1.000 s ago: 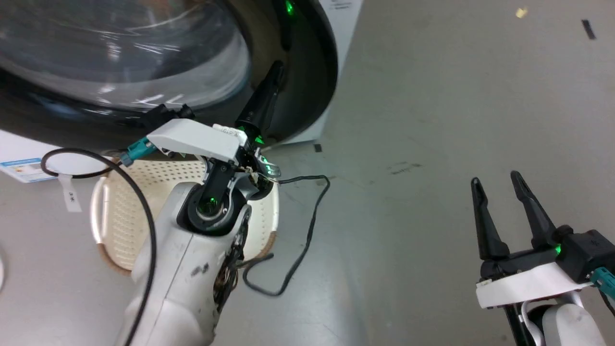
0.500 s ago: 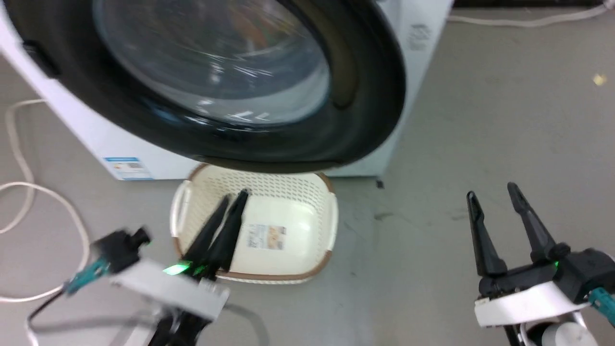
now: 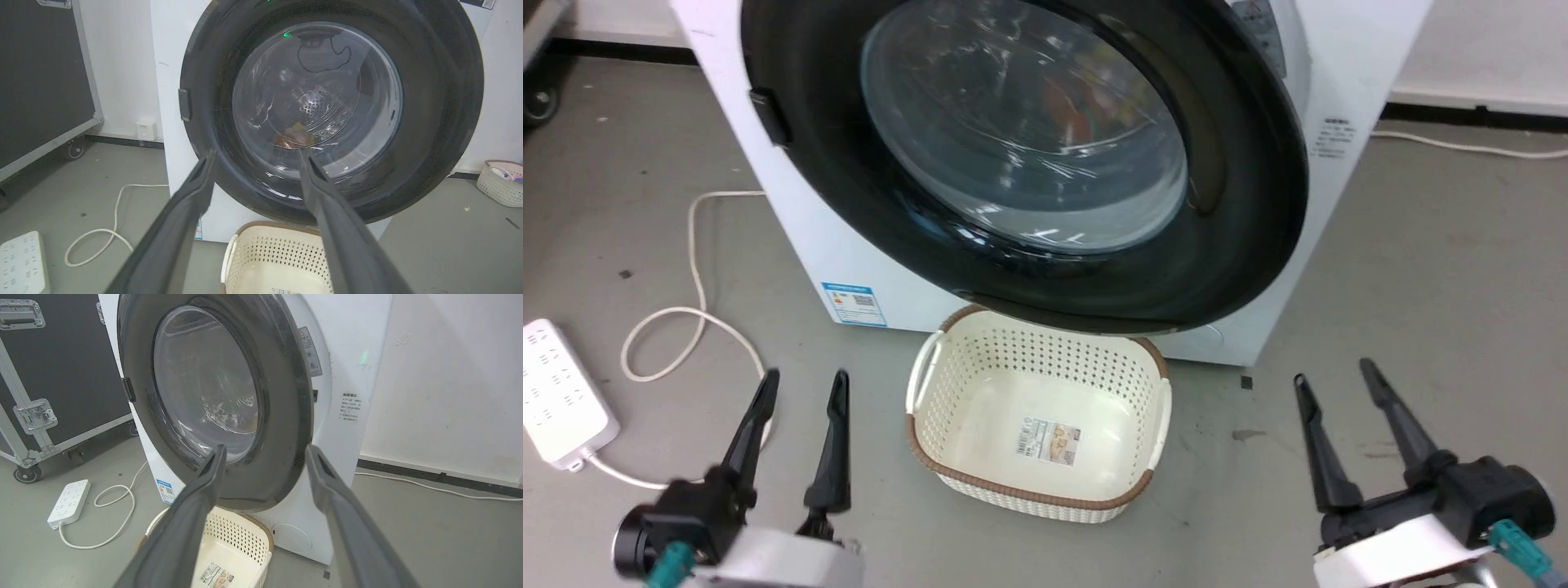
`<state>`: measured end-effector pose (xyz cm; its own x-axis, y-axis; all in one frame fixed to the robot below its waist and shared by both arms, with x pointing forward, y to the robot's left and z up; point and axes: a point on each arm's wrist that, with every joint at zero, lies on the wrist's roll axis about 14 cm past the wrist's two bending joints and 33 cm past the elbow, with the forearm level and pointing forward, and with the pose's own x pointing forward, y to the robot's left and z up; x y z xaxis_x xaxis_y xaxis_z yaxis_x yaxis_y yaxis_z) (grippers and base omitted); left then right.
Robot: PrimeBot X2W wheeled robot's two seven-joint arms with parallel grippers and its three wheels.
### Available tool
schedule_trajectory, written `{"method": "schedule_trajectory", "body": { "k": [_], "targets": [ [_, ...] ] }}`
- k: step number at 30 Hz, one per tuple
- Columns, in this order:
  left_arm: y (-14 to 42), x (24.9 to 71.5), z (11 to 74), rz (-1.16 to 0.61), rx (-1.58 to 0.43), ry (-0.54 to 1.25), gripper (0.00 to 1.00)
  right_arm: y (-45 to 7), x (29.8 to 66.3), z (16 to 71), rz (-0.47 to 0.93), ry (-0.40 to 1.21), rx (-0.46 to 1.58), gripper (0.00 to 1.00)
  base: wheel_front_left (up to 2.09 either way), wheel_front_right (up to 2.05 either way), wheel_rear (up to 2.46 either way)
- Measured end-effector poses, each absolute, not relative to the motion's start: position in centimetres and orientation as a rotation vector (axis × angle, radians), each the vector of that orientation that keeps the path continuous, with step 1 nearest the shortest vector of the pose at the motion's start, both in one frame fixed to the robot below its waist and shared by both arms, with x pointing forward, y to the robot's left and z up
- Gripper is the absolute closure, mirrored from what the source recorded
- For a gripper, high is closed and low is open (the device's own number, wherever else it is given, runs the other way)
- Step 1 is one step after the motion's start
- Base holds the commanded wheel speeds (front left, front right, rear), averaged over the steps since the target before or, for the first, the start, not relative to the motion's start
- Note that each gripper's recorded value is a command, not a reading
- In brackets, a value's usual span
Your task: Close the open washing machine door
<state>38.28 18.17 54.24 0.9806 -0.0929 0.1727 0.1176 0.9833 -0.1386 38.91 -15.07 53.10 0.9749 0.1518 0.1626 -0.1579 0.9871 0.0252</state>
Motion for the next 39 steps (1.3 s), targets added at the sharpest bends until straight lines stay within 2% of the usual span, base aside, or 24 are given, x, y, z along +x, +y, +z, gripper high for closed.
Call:
{"method": "schedule_trajectory", "body": {
  "k": [3, 4, 5, 6, 12, 18, 22, 32, 39],
  "targets": [
    [19.0, 37.1, 53.8, -0.071, -0.054, -0.161, 0.0, -13.8, 38.8, 52.7, 0.192, -0.149, 0.043, 0.0, 0.0, 0.0, 0.0],
    [19.3, 36.9, 53.7, -0.054, -0.043, -0.159, 0.0, -13.4, 38.9, 52.6, 0.204, -0.144, 0.046, 0.15, 0.0, 0.0, 0.0],
    [19.5, 36.6, 53.6, -0.039, -0.041, -0.158, 0.0, -13.1, 38.9, 52.4, 0.214, -0.138, 0.047, 0.85, 0.0, 0.0, 0.0],
    [19.7, 36.4, 53.5, -0.028, -0.035, -0.155, 0.0, -12.7, 38.9, 52.1, 0.226, -0.131, 0.048, 1.0, 0.0, 0.0, 0.0],
    [19.5, 36.3, 52.3, -0.036, 0.0, -0.121, 0.0, -10.8, 40.2, 51.0, 0.305, -0.1, 0.015, 1.0, 0.0, 0.0, 0.0],
    [18.7, 37.8, 51.0, -0.053, -0.005, -0.088, 0.0, -9.5, 45.2, 50.9, 0.421, -0.055, -0.111, 1.0, 0.0, 0.0, 0.0],
    [18.6, 38.8, 50.1, -0.048, -0.021, -0.068, 0.0, -10.1, 49.2, 50.9, 0.448, -0.029, -0.162, 1.0, 0.0, 0.0, 0.0],
    [20.1, 40.4, 48.5, -0.001, -0.014, -0.028, 0.0, -10.9, 57.4, 50.1, 0.446, 0.017, -0.115, 1.0, 0.0, 0.0, 0.0],
    [20.8, 40.6, 48.0, 0.02, -0.005, -0.013, 0.0, -13.4, 61.6, 50.0, 0.337, 0.04, -0.087, 1.0, 0.0, 0.0, 0.0]
  ]
}}
